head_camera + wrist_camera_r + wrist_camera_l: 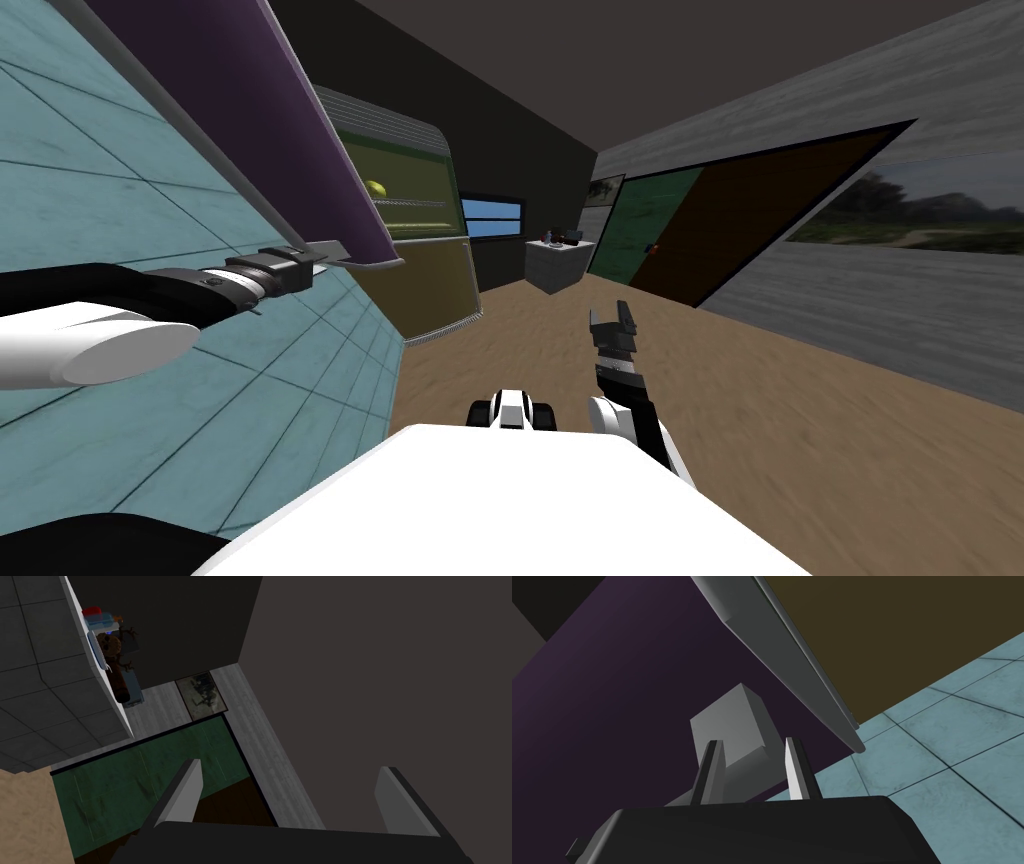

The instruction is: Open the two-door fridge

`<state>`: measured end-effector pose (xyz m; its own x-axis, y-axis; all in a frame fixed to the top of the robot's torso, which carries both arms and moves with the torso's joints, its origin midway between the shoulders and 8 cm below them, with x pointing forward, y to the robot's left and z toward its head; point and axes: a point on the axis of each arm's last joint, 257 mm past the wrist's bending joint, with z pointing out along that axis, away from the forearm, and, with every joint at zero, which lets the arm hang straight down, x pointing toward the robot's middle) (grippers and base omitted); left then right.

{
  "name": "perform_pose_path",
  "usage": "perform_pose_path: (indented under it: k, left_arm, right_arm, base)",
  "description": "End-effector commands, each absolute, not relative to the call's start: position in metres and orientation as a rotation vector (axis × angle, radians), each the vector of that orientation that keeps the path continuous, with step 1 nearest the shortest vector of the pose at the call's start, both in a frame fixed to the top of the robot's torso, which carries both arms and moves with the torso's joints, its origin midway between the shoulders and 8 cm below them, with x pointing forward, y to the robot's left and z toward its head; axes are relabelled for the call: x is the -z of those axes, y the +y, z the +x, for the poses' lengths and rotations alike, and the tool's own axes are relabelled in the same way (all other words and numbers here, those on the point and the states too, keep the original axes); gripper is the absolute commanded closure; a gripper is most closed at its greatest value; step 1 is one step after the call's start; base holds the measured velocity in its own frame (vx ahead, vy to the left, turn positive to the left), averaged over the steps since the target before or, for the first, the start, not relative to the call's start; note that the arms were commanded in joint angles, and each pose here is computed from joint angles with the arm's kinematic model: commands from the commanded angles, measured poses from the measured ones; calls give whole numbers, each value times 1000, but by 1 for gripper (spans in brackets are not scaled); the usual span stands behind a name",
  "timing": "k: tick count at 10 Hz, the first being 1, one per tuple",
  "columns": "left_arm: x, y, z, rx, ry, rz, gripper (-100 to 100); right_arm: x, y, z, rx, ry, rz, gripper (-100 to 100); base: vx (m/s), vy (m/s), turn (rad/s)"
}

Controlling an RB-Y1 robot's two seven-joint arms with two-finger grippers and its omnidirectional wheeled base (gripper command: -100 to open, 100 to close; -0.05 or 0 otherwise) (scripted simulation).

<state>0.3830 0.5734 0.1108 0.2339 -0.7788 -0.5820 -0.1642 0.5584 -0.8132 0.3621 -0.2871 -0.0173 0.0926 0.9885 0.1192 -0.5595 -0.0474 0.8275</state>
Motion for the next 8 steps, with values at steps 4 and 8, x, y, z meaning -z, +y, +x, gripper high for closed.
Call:
perform_pose_path:
  k: [4, 8]
  left_arm:
    - [-137, 553, 388, 554, 1316, -900, -100]
    - [-164, 552, 388, 544, 1308, -907, -100]
  right_arm:
    - [17, -287, 362, -1403, 639, 880, 0]
    - [17, -287, 362, -1403, 638, 880, 0]
  base:
    - [-147, 119, -39]
    - [5, -18, -29]
